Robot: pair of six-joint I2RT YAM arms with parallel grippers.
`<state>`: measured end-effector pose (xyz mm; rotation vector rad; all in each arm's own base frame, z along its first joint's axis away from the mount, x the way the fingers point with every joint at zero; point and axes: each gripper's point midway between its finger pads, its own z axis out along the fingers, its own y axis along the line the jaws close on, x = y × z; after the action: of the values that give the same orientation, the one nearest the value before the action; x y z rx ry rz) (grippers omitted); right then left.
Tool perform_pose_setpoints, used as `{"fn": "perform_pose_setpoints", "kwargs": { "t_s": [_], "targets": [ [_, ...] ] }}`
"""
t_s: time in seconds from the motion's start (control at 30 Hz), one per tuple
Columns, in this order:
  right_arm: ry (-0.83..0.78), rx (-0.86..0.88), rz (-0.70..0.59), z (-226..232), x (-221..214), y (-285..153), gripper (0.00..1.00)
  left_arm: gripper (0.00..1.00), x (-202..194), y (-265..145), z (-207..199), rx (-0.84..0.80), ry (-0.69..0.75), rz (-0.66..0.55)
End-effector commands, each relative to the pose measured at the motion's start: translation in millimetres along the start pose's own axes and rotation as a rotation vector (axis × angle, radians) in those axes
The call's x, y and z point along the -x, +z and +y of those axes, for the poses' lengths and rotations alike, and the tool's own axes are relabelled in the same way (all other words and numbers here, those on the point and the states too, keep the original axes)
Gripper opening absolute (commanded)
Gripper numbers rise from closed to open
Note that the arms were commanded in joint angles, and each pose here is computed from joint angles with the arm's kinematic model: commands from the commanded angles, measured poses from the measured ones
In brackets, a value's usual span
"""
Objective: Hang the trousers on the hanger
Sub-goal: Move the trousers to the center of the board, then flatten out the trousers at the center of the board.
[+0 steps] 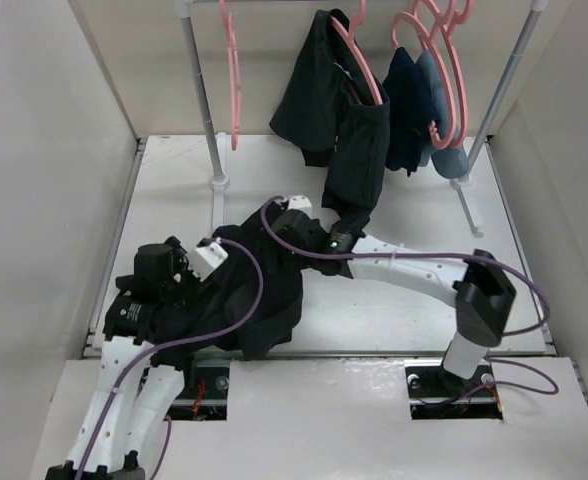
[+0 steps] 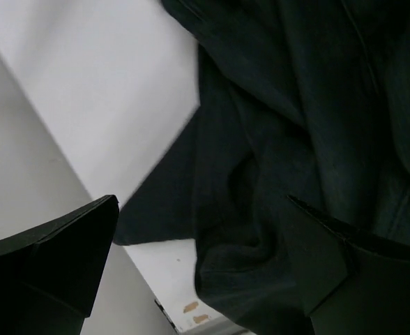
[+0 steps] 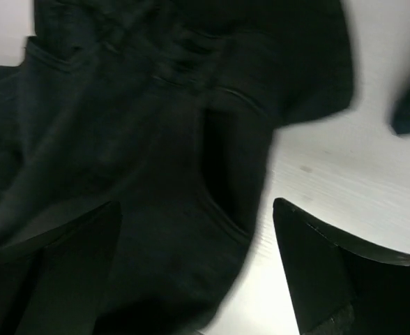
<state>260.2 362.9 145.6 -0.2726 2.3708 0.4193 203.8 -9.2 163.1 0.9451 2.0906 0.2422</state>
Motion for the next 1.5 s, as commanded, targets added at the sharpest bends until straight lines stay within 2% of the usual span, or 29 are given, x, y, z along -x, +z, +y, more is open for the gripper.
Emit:
{"fn": "perform_pose_setpoints", "kwargs": {
  "t_s": [0.0,0.07,0.13,0.17,0.2,0.23,0.27,0.33,0.37,0.47,0.5,0.67,0.73,0.77,0.83,0.87,0.9,0.93,0.97,1.0,1.07,1.1,1.17,1.2,1.23,1.3,1.4,1.43,1.47],
  "targets": [
    [-0.01,0.083,0.014,25.8,7.2,31.7,0.94,0.99,-28.8,8.4,-35.0,-0.186,0.127,0.09],
    [0.015,0.071,0.073,17.7,-6.1,50.4,0.94,0.99,-36.8,10.2,-38.6,-0.202,0.138,0.12],
    [0.06,0.027,0.133,-3.2,-22.9,67.8,0.89,0.99,-41.6,16.0,-39.4,-0.196,0.151,0.128],
    [0.059,0.031,0.145,-5.1,-30.0,69.9,0.72,0.99,-53.0,20.7,-38.7,-0.169,0.156,0.161],
    [0.078,0.02,0.178,-15.8,-45.2,74.8,0.64,0.99,-52.9,27.7,-32.1,-0.127,0.18,0.158],
    [0.09,0.055,0.132,-10.1,-33.3,68.0,0.55,0.96,-58.7,31.1,-27.7,-0.089,0.184,0.175],
    [0.094,0.08,0.13,-7.6,-33.5,63.6,0.47,0.89,-73.2,37.7,-29.9,-0.075,0.197,0.217],
    [0.09,0.094,0.121,-7.8,-36.0,52.3,0.17,0.69,-81.5,42.2,-17.6,0.008,0.204,0.255],
    [0.098,0.107,0.085,-7.3,-23.2,36.1,0.02,0.41,-84.0,44.0,-15.9,0.024,0.205,0.263],
    [0.114,0.007,0.011,-31.0,-13.9,3.5,0.0,0.0,-73.6,45.9,8.2,0.173,0.167,0.225],
    [0.19,0.001,-0.056,-36.7,4.3,-24.4,0.0,0.0,-70.2,45.5,16.3,0.221,0.162,0.212],
    [0.433,-0.222,-0.225,-117.4,4.7,-101.0,0.0,0.0,-25.3,31.4,81.2,0.512,0.095,0.117],
    [0.542,-0.21,-0.261,-134.9,-1.2,-133.1,0.0,0.0,-16.2,40.1,94.9,0.51,0.009,0.145],
    [0.561,-0.201,-0.268,-139.8,-5.2,-139.6,0.0,0.0,13.9,29.2,115.4,0.513,-0.043,0.097],
    [0.639,-0.167,-0.295,-149.6,-14.1,-152.1,0.0,0.0,35.4,43.2,126.5,0.454,-0.126,0.104],
    [0.66,-0.155,-0.289,-151.3,-19.1,-154.8,0.0,0.0,74.8,31.8,146.6,0.462,-0.202,0.002],
    [0.68,-0.14,-0.288,-151.8,-21.9,-156.7,0.0,0.04,84.4,32.8,148.4,0.43,-0.23,0.001],
    [0.698,-0.144,-0.284,-155.3,-26.1,-158.9,0.0,0.27,91.4,49.3,148.8,0.382,-0.255,0.022],
    [0.748,-0.139,-0.299,-158.9,-27.0,-163.4,0.0,0.43,123.2,39.1,166.9,0.383,-0.283,-0.044],
    [0.769,-0.168,-0.328,-167.4,-26.0,-166.3,0.0,0.55,129.2,47.3,155.4,0.29,-0.314,-0.031],
    [0.809,-0.237,-0.362,-184.5,-26.8,-177.3,0.0,0.72,139.2,69.6,147.4,0.197,-0.334,0.002],
    [0.815,-0.276,-0.384,-193.4,-26.5,-182.1,0.0,0.76,148.4,66.8,150.1,0.185,-0.347,-0.016],
    [0.806,-0.37,-0.447,-216.0,-21.1,-202.5,0.0,0.85,149.2,56.3,145.0,0.17,-0.337,-0.037],
    [0.818,-0.379,-0.501,-222.6,-9.2,-218.8,0.0,0.97,147.7,42.4,140.9,0.175,-0.29,-0.076],
    [0.793,-0.416,-0.503,-230.1,-13.4,-221.3,0.0,0.99,135.1,50.4,135.9,0.167,-0.296,-0.046],
    [0.765,-0.459,-0.516,-241.4,-10.6,-241.3,0.0,0.99,128.2,24.5,131.7,0.186,-0.156,-0.081],
    [0.71,-0.466,-0.53,-246.6,-5.1,-255.5,0.0,0.99,67.2,21.7,98.5,0.12,0.071,0.082],
    [0.706,-0.459,-0.533,-247.8,-5.4,-258.1,0.0,0.99,26.7,34.7,80.6,0.09,0.094,0.198],
    [0.703,-0.453,-0.536,-248.9,-5.7,-260.3,0.0,0.99,3.5,35.9,88.7,0.167,0.112,0.297]
  ]
}}
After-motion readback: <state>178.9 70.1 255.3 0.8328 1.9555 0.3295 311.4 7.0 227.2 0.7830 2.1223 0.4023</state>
